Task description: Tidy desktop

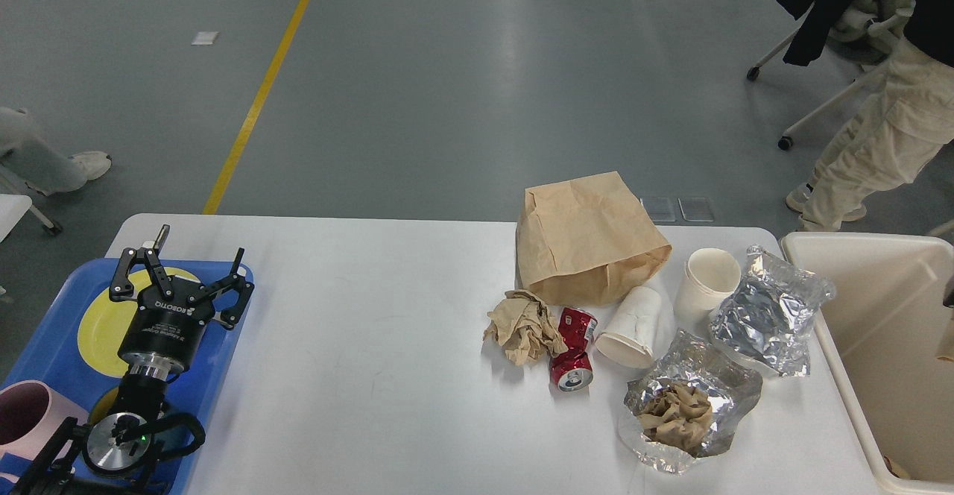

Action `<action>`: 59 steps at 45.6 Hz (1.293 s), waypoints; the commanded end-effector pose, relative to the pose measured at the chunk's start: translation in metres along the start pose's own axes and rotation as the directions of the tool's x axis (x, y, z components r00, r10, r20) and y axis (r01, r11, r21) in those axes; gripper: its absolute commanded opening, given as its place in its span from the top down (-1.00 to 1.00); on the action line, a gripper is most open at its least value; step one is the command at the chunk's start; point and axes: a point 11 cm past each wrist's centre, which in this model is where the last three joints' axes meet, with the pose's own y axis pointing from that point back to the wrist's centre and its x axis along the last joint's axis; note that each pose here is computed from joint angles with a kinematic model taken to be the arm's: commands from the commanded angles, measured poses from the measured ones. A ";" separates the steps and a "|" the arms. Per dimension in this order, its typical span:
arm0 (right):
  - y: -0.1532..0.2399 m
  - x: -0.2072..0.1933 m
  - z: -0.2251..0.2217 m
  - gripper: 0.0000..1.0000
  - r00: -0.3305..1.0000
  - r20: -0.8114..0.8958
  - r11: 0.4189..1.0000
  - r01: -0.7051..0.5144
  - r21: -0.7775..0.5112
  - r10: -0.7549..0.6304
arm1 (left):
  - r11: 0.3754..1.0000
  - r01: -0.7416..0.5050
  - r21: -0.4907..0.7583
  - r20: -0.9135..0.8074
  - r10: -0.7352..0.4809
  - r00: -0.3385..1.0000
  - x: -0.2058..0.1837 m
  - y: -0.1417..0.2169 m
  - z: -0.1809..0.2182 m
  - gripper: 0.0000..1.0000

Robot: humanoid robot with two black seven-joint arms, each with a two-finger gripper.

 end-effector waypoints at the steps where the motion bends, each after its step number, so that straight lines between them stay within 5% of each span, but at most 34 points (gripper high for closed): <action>1: -0.035 -0.001 0.008 1.00 0.994 0.070 0.996 -0.086 -0.009 0.086 | 1.000 -0.001 0.001 0.001 0.001 1.000 0.000 0.001 0.000 -0.93; 23: -0.150 -0.116 -0.016 1.00 0.962 -0.019 0.959 -0.273 -0.080 0.272 | 1.000 0.000 0.001 0.001 0.000 1.000 0.000 0.000 0.000 -0.93; 52: -0.163 -0.153 -0.015 1.00 0.972 0.013 0.969 -0.233 -0.084 0.235 | 1.000 0.000 0.000 -0.001 0.000 1.000 0.000 0.000 0.000 -0.93; 57: -0.162 -0.150 -0.014 -0.64 0.967 0.011 0.964 -0.253 -0.083 0.255 | 1.000 0.000 0.000 -0.001 0.000 1.000 0.000 0.000 0.000 -0.93; 59: -0.161 -0.148 -0.013 -1.00 0.963 0.011 0.960 -0.267 -0.083 0.269 | 1.000 0.000 0.001 0.001 0.000 1.000 0.000 0.000 0.000 -0.93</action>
